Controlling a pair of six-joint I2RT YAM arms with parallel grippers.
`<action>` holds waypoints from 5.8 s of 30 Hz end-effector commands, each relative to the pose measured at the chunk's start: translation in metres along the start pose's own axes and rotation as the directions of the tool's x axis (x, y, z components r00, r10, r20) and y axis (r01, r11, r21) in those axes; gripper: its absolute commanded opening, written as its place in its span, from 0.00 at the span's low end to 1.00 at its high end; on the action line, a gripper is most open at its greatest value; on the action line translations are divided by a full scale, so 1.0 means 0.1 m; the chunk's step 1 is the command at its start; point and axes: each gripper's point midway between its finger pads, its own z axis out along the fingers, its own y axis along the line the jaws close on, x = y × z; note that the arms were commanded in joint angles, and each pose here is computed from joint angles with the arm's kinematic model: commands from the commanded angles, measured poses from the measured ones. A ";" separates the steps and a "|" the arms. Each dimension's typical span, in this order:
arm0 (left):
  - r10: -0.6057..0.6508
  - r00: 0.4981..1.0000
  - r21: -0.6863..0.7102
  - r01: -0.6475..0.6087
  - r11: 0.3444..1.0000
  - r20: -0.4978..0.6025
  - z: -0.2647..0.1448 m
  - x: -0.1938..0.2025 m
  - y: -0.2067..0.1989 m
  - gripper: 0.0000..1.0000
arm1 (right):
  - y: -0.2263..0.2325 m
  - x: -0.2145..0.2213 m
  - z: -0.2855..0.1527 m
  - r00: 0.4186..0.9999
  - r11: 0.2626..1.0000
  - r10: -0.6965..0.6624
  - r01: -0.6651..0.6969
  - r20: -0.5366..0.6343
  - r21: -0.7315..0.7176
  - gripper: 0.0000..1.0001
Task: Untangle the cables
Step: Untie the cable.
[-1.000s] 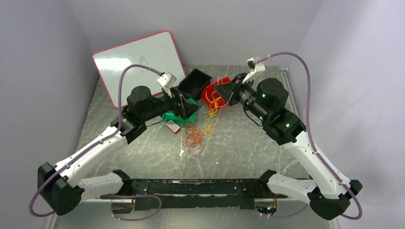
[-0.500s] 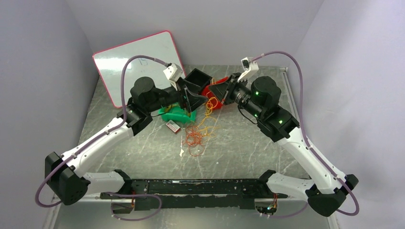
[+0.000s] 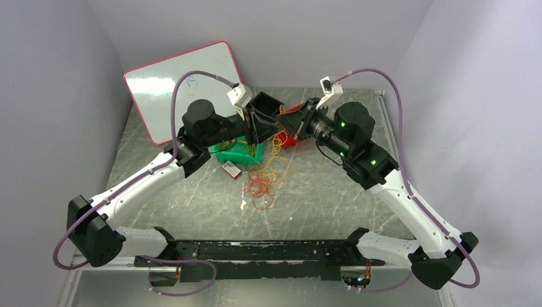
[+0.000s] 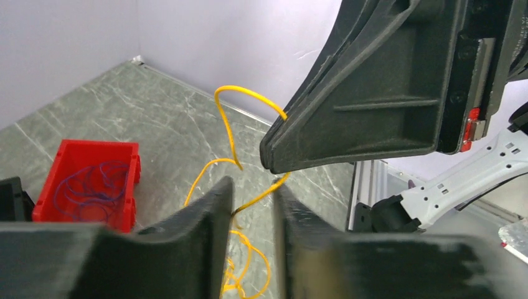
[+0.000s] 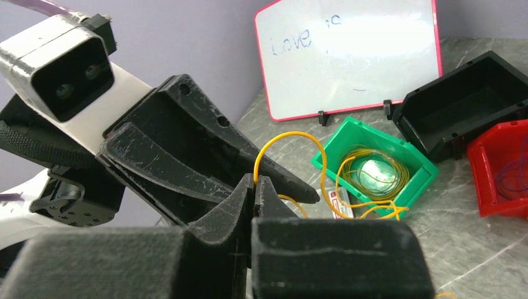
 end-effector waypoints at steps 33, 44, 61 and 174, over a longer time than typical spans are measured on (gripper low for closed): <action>0.055 0.995 0.007 -0.054 0.998 -0.082 -0.12 -0.15 -0.15 0.07 | -0.43 0.42 -0.38 0.804 0.845 -0.506 0.535 0.313 -0.011 0.54; 0.052 0.993 -0.018 -0.054 0.998 -0.105 -0.12 -0.10 -0.09 0.07 | -0.32 0.37 -0.26 0.819 0.859 -0.461 0.508 0.341 -0.060 0.55; 0.050 0.994 0.030 -0.048 0.998 -0.095 -0.16 -0.23 -0.24 0.07 | -1.11 0.43 0.21 0.852 0.868 -0.477 0.416 0.218 0.272 0.43; 0.178 0.977 -0.026 -0.176 0.984 0.119 -0.43 -1.57 -0.63 0.07 | -0.86 1.89 0.26 0.708 0.673 -0.690 0.704 0.151 -0.226 0.44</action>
